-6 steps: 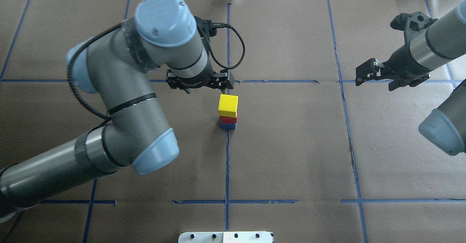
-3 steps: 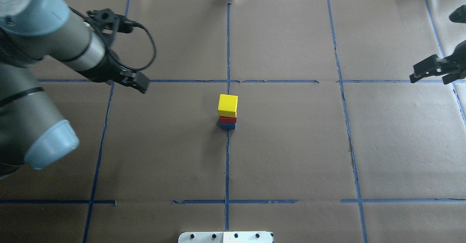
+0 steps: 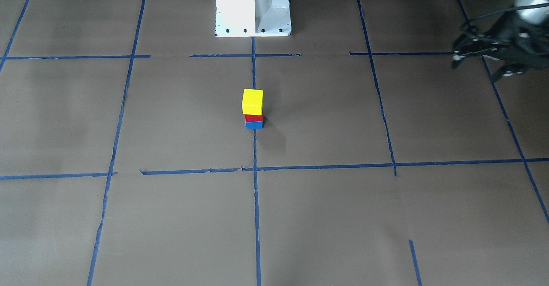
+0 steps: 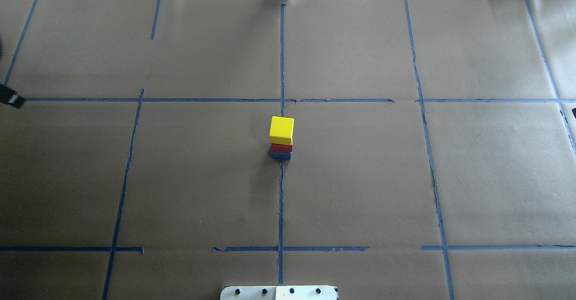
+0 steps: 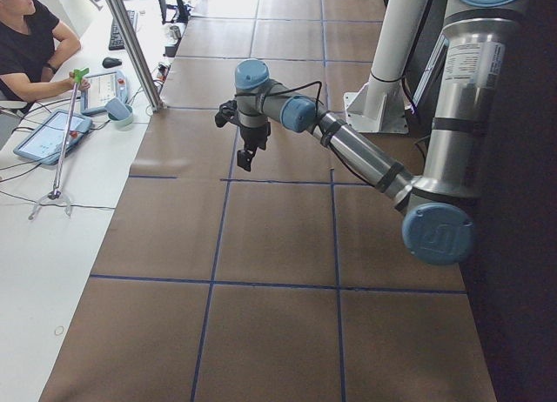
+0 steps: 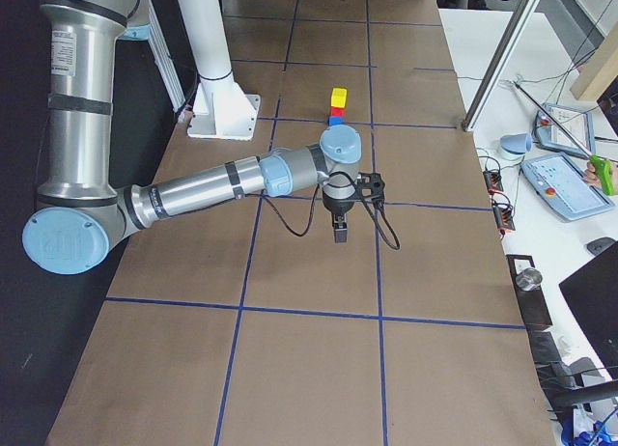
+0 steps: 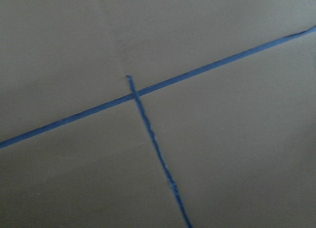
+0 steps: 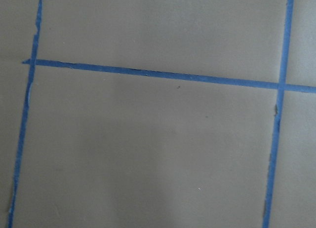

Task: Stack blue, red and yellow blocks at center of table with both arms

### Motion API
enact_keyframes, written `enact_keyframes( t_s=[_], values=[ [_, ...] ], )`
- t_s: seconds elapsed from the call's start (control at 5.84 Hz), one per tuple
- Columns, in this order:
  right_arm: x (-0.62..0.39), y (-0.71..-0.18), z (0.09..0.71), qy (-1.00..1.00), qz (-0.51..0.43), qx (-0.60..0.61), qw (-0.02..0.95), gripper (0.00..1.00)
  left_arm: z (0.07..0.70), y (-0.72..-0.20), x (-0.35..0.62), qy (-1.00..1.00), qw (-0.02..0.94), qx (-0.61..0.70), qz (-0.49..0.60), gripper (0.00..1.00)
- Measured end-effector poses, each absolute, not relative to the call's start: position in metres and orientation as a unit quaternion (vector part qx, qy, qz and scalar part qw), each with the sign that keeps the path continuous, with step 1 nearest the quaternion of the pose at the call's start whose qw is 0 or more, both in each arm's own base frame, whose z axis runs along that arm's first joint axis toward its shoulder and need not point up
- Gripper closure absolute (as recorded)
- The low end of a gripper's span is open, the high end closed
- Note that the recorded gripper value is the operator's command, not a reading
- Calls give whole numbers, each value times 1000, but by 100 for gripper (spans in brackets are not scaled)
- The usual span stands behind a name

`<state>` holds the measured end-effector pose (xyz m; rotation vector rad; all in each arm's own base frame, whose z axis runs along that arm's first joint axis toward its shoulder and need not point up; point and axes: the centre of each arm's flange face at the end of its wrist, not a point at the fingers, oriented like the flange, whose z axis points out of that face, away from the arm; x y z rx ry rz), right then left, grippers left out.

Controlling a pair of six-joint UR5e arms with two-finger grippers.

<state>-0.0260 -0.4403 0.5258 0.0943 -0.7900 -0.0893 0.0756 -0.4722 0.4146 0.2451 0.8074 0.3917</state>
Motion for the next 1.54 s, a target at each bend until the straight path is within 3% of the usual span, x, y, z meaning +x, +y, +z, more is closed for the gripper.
enact_keyframes(
  t_s=[0.51, 1.03, 1.54],
  values=[
    [23, -388, 589, -379, -76, 41, 921, 0, 544, -453, -57, 383, 913, 86, 113, 0],
    [32, -383, 605, -382, -69, 34, 921, 0, 578, -442, -79, 383, 922, 38, 48, 0],
    [33, -412, 605, -381, -62, 37, 922, 0, 629, -427, -79, 390, 921, -7, 25, 0]
  ],
)
